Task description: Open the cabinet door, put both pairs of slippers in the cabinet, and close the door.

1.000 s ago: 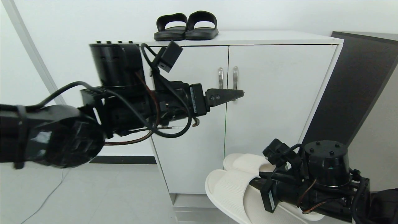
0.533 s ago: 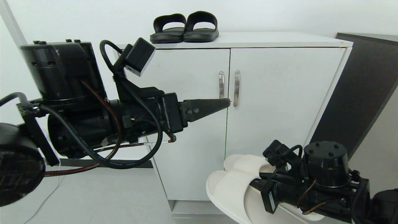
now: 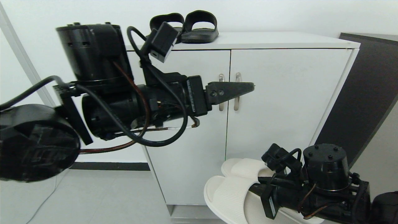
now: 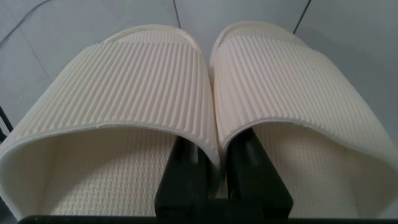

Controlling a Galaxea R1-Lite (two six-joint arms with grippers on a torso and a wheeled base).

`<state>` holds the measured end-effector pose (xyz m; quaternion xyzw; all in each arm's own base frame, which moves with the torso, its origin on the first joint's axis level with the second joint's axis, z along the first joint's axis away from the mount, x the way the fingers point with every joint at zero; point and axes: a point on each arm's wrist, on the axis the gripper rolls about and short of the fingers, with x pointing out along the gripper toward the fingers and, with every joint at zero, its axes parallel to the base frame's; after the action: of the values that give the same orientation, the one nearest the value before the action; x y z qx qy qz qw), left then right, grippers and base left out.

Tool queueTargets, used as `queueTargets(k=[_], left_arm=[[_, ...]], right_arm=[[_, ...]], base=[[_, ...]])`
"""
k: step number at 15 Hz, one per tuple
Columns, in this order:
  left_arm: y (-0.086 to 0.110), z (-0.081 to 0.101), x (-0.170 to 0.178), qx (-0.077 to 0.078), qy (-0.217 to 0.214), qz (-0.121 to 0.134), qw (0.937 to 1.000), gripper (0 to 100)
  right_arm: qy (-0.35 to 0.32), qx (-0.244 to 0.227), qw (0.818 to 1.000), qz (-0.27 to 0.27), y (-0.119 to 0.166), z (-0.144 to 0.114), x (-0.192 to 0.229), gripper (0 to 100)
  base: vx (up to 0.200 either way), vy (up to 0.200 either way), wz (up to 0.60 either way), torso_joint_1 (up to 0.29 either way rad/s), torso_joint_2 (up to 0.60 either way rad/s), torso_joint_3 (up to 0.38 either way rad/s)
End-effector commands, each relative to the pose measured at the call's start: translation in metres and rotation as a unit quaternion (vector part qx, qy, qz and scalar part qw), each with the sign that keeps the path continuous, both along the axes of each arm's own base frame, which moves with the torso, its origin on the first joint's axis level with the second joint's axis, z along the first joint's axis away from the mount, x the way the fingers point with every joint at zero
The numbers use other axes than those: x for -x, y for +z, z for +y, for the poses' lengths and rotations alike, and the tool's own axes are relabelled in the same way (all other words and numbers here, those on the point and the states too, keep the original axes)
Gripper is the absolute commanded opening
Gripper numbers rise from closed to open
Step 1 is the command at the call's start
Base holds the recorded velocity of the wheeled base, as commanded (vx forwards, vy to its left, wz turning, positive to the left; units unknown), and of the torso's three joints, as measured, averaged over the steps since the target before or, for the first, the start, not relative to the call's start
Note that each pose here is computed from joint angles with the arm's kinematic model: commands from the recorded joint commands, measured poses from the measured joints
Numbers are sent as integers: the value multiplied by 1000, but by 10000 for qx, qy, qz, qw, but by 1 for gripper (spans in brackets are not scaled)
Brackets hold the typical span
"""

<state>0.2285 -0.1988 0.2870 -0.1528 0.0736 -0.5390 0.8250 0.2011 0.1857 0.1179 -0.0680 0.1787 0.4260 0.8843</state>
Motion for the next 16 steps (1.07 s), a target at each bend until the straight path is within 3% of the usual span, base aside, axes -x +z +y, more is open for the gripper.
queueTargets(k=[1,5,11,16], left_arm=[[-13,-29,-23,-95,-104,118,9998,100],[-13,-37,-39,-64,3,84,9999,100],[-18,-34,-59,-52,685,103,9976,100],[-26,-44,-74,-91,769,150,9969,100]], right_arm=[[5,4,10000,3,0,0,0,0],[5,4,10000,3,0,0,0,0],[-9,-7,10000,-18,-2,2,-2,0],[-9,9,10000,0,-3,1,-1,0]], base=[[0,0,0,0,0,0],[0,0,0,0,0,0],[0,0,0,0,0,0],[0,0,0,0,0,0]])
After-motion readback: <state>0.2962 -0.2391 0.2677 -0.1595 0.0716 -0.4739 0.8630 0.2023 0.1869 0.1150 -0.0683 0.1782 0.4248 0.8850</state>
